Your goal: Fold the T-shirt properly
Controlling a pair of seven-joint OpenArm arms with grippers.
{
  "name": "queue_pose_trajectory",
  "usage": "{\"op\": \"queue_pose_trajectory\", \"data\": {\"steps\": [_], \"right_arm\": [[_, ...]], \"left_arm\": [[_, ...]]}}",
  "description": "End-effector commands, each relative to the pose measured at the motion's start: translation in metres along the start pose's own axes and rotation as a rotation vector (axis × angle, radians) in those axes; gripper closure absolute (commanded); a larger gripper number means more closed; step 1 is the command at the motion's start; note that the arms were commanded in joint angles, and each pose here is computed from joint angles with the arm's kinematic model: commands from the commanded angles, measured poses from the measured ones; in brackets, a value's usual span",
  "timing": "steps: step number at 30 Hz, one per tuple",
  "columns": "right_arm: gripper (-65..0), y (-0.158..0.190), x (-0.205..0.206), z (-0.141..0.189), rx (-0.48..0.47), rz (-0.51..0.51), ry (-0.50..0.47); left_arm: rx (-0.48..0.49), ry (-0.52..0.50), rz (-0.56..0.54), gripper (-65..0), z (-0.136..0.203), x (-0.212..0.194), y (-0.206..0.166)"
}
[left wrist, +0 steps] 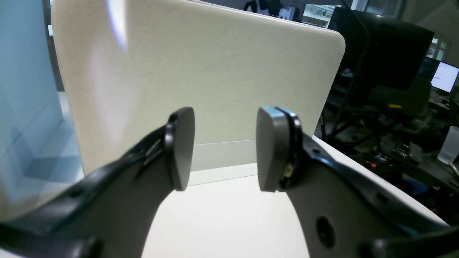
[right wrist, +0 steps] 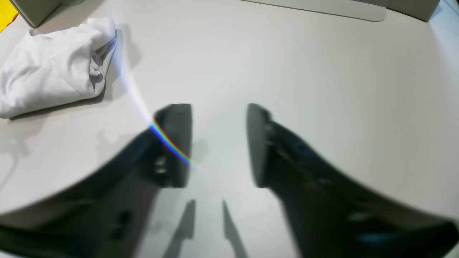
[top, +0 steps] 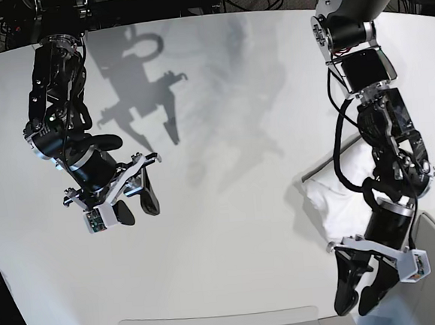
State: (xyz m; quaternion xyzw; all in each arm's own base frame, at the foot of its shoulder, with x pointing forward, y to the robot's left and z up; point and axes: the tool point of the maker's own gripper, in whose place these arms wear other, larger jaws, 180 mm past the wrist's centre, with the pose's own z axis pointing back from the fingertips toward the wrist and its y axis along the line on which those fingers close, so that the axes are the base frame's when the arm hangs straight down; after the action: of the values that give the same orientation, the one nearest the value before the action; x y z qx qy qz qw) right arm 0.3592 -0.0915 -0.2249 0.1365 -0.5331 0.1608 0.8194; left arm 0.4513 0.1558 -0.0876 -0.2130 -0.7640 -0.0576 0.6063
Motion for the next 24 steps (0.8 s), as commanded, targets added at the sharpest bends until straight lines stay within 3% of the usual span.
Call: {"op": "queue_pose_trajectory", "data": {"steps": [1, 3, 6, 24], "right_arm": [[-38.6, 0.003, 0.018, 0.002, 0.014, 0.021, -0.059], [-44.8, 0.005, 0.020, 0.002, 0.027, 0.044, -0.063], [-47.9, 0.015, 0.022, 0.002, 0.081, 0.132, -0.068], [-48.0, 0.015, 0.024, 0.003, 0.088, 0.163, -0.074]], "left_arm": [[-0.013, -0.060, -0.012, -27.0, 0.000, 0.019, -0.002], [-0.013, -0.059, -0.012, -27.0, 0.000, 0.019, -0.002], [-0.013, -0.059, -0.012, -27.0, 0.000, 0.019, -0.002], [-0.013, -0.059, -0.012, -27.0, 0.000, 0.019, -0.002]]}}
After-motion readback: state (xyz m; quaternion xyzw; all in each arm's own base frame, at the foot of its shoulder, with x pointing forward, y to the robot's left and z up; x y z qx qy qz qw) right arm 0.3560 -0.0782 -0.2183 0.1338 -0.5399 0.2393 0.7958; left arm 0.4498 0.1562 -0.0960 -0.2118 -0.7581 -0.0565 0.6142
